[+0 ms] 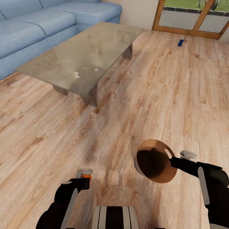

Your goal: Put the three can of soda from the living room inside the tash can in the kitchen.

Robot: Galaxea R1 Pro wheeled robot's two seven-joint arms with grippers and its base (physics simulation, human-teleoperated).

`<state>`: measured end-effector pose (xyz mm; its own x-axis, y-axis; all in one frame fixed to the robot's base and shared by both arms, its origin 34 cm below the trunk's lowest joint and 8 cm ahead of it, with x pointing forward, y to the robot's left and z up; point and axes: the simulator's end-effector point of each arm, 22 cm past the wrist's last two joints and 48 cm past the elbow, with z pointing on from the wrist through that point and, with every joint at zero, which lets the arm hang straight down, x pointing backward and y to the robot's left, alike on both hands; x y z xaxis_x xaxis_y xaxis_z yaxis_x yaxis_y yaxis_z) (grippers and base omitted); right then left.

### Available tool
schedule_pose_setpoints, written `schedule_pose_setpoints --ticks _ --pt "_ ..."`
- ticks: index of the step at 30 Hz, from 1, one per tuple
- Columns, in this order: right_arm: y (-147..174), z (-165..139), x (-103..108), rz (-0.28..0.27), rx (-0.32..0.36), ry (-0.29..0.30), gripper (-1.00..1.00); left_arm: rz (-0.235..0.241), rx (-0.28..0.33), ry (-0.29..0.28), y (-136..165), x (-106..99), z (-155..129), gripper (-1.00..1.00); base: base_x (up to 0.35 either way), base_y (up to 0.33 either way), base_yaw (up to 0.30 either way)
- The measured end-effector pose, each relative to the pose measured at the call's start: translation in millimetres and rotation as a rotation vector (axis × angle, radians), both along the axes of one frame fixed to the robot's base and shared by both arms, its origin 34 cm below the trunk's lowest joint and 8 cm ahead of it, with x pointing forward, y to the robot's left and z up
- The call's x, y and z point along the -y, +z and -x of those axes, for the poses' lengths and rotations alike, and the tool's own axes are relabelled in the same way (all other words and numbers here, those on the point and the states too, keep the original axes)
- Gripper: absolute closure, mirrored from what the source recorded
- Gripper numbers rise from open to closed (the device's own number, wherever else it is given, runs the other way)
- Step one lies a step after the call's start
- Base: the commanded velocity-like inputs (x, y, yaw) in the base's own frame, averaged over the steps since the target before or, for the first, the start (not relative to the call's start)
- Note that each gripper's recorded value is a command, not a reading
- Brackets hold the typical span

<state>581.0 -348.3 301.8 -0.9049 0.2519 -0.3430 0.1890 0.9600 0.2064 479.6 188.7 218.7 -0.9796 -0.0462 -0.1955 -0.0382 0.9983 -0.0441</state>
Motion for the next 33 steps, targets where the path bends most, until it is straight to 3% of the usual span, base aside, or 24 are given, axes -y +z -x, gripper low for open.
schedule_pose_setpoints --ticks 1,2,3,5,6,7,8,9,12,14,16,18,21,23,27,33 --pt "0 0 0 0.001 0.0 0.0 1.0 0.005 -0.002 -0.007 3 2 1 1.0 0.0 0.0 0.0" --pt "0 0 0 0.001 -0.001 0.0 1.0 0.047 -0.009 -0.047 12 15 6 1.0 0.0 0.0 0.0" --pt "0 0 0 0.002 -0.001 0.0 1.0 0.051 -0.012 -0.067 14 17 7 1.0 0.0 0.0 0.0" --pt "0 0 0 0.002 -0.001 0.0 1.0 0.106 -0.022 -0.129 19 33 13 1.0 0.0 0.0 0.0" --pt "0 0 0 0.002 0.0 0.001 1.0 0.17 -0.035 -0.171 22 46 20 1.0 0.0 0.0 0.0" --pt "0 0 0 0.001 0.0 0.001 1.0 0.205 -0.044 -0.189 24 53 23 1.0 0.0 0.0 0.0" --pt "0 0 0 0.001 0.0 0.001 1.0 0.299 -0.06 -0.205 30 70 30 1.0 0.0 0.0 0.0" --pt "0 0 0 0.001 0.0 0.001 1.0 0.321 -0.064 -0.214 32 74 31 1.0 0.0 0.0 0.0" --pt "-1 1 -1 0.008 -0.005 0.0 1.0 0.477 -0.101 -0.233 44 86 43 1.0 0.0 0.0 0.0" --pt "-2 1 0 0.017 -0.009 -0.005 1.0 0.526 -0.113 -0.239 49 85 47 1.0 0.0 0.0 0.0" --pt "-5 3 2 0.047 -0.02 -0.003 1.0 0.559 -0.117 -0.242 53 88 48 1.0 0.0 0.0 0.0" --pt "-15 7 -7 0.182 -0.068 0.061 1.0 0.647 -0.124 -0.249 65 99 51 1.0 0.0 0.0 0.0" --pt "-14 9 8 0.314 -0.092 0.053 1.0 0.667 -0.123 -0.253 68 103 51 1.0 0.0 0.0 0.0" --pt "-14 11 14 0.358 -0.104 0.047 1.0 0.679 -0.122 -0.25 70 106 51 1.0 0.0 0.0 0.0" --pt "-15 9 3 0.318 -0.096 0.039 1.0 0.749 -0.117 -0.242 81 116 50 1.0 0.0 0.0 0.0" --pt "-14 10 9 0.356 -0.102 0.052 1.0 0.769 -0.098 -0.217 85 113 43 1.0 0.0 0.0 0.0"
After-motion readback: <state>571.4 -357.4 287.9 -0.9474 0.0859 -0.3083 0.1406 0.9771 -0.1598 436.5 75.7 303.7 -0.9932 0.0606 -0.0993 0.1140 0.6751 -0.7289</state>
